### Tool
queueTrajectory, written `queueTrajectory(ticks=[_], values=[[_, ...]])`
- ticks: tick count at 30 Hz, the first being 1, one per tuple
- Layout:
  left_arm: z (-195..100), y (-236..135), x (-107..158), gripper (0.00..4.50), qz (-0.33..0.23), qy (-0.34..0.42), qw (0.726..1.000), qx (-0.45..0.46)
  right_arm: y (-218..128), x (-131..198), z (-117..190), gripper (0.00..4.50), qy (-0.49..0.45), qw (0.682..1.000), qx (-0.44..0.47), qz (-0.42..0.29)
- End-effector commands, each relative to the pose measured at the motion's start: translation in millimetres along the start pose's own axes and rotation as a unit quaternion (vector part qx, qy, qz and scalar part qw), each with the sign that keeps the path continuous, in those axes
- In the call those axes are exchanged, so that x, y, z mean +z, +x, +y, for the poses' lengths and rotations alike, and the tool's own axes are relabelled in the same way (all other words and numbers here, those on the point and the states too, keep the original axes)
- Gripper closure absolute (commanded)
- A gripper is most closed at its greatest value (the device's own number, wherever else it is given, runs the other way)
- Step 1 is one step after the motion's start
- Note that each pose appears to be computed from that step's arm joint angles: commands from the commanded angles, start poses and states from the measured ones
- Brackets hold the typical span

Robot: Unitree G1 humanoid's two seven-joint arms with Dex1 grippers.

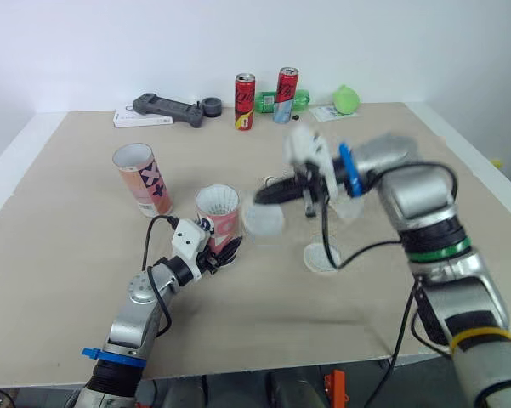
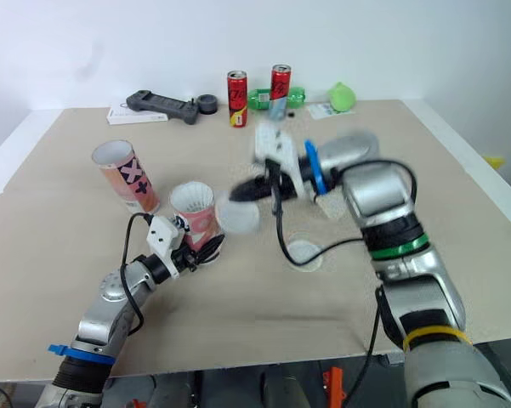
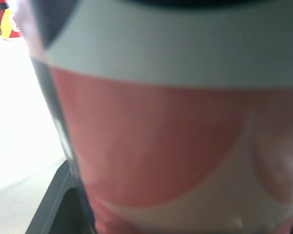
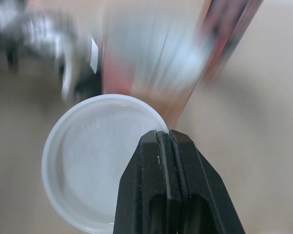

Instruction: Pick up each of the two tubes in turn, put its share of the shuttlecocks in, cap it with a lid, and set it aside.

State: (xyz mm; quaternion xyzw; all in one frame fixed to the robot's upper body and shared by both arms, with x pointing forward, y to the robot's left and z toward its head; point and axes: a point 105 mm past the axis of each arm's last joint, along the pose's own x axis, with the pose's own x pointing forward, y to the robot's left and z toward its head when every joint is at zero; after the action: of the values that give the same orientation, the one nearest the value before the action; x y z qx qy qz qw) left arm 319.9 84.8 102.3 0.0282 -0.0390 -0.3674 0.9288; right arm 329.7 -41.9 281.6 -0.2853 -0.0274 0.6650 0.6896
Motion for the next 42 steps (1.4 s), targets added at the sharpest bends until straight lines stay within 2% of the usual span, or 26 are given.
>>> queueTrajectory(ticks=[1,14,42], values=[[-3,1,-16,1.73,0.028,-0.012,1.0,-0.003,11,18,-8,4.42,-0.035,0.999,-0.007,-0.02],[-4,1,-14,1.73,0.024,-0.007,1.0,0.001,48,8,-20,4.42,-0.082,0.996,0.005,0.024],[-5,1,-15,1.73,0.025,-0.005,1.0,0.004,59,13,-5,4.42,-0.143,0.988,0.028,0.045]])
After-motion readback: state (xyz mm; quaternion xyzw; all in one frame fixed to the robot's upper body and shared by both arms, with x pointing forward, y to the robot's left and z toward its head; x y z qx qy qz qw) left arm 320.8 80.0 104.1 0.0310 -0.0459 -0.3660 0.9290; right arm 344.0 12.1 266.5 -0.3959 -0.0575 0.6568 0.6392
